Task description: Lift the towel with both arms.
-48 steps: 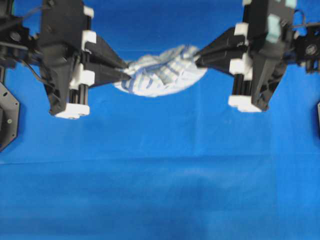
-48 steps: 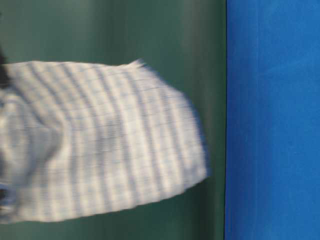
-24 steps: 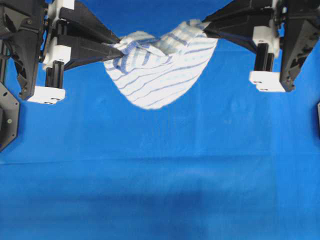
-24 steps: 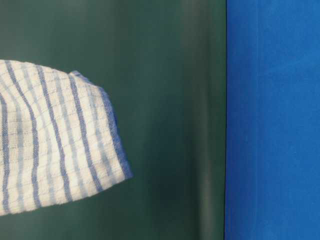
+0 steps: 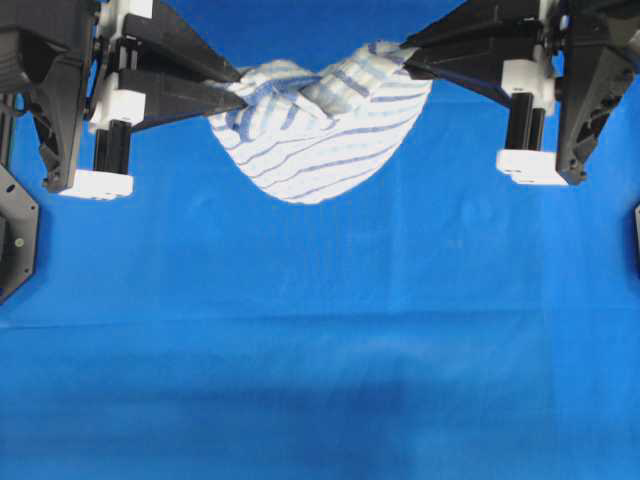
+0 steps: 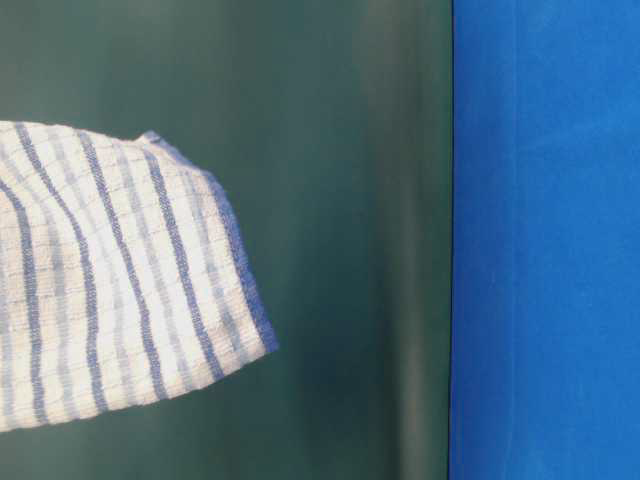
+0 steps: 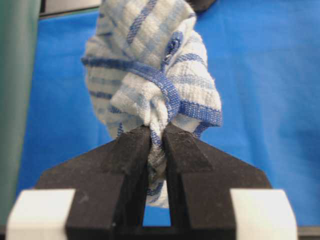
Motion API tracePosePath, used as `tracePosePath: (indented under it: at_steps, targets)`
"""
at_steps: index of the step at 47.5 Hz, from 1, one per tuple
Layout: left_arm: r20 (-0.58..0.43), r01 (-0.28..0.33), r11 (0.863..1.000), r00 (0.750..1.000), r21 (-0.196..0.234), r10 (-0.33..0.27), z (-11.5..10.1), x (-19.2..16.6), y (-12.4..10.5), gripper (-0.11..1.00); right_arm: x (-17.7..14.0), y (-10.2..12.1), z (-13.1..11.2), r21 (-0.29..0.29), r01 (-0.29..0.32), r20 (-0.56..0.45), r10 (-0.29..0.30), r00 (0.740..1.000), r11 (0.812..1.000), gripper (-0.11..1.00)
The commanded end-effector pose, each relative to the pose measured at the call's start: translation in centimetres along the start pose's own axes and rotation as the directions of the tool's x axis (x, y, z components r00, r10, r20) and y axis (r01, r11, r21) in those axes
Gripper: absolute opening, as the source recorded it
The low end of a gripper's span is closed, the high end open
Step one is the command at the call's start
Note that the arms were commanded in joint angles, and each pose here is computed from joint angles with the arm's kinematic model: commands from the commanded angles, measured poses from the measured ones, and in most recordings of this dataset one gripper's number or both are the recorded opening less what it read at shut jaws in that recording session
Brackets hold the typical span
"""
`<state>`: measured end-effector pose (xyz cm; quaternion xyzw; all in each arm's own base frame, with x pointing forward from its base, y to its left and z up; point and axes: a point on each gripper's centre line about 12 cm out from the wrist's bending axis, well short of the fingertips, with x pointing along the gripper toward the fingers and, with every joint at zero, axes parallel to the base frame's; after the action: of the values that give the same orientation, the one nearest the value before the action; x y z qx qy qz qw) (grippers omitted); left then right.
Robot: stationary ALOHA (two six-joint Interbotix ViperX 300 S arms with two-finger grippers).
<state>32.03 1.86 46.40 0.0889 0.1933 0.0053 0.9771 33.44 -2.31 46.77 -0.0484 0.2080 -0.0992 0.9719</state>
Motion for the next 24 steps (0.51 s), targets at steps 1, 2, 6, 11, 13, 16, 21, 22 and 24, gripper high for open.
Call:
tracePosePath:
  at_steps: [1, 2, 6, 11, 13, 16, 21, 22, 24]
  targets:
    - [0.035, -0.011, 1.000, 0.999, -0.009, 0.011, 0.6, -0.7, 0.2, 0.10, -0.5, -0.3, 0.8, 0.006, 0.005, 0.028, -0.005, 1.000, 1.000, 0.03]
    - [0.040, -0.011, 1.000, 0.999, -0.018, 0.011, 0.6, -0.6, 0.2, 0.17, -0.5, -0.2, 0.8, 0.007, 0.003, 0.029, -0.003, 1.000, 1.000, 0.03]
    - [0.053, -0.014, 1.000, 0.998, -0.020, 0.015, 0.5, -0.7, 0.2, 0.40, -0.4, -0.2, 0.7, 0.013, 0.003, 0.027, -0.003, 1.000, 1.000, 0.19]
    - [0.065, -0.018, 1.000, 0.998, -0.015, 0.019, 0.2, -1.0, 0.2, 0.72, -0.2, -0.2, 0.6, 0.004, 0.009, 0.020, -0.009, 1.000, 1.000, 0.50]
    - [0.073, -0.023, 1.000, 0.997, -0.016, 0.024, 0.2, -1.4, 0.3, 0.82, -0.2, -0.2, 0.6, 0.001, 0.010, 0.018, -0.010, 1.000, 1.000, 0.61]
    - [0.085, -0.025, 0.999, 0.996, -0.022, 0.027, 0.1, -1.7, 0.3, 0.89, -0.2, -0.4, 0.6, -0.001, 0.020, 0.016, -0.020, 1.000, 1.000, 0.68]
    - [0.093, -0.026, 0.999, 0.995, -0.035, 0.029, -0.6, -1.9, 0.2, 0.86, 0.1, -0.3, 0.1, -0.003, 0.021, 0.003, -0.021, 1.000, 1.000, 0.61]
    - [0.091, -0.027, 0.999, 0.995, -0.037, 0.030, -0.8, -1.8, 0.1, 0.86, 0.2, -0.3, -0.1, -0.003, 0.021, -0.002, -0.021, 1.000, 1.000, 0.62]
    - [0.082, -0.024, 0.999, 0.996, -0.044, 0.027, -1.6, -1.4, 0.0, 0.87, 0.4, -0.2, -0.5, -0.006, 0.020, -0.010, -0.020, 1.000, 1.000, 0.63]
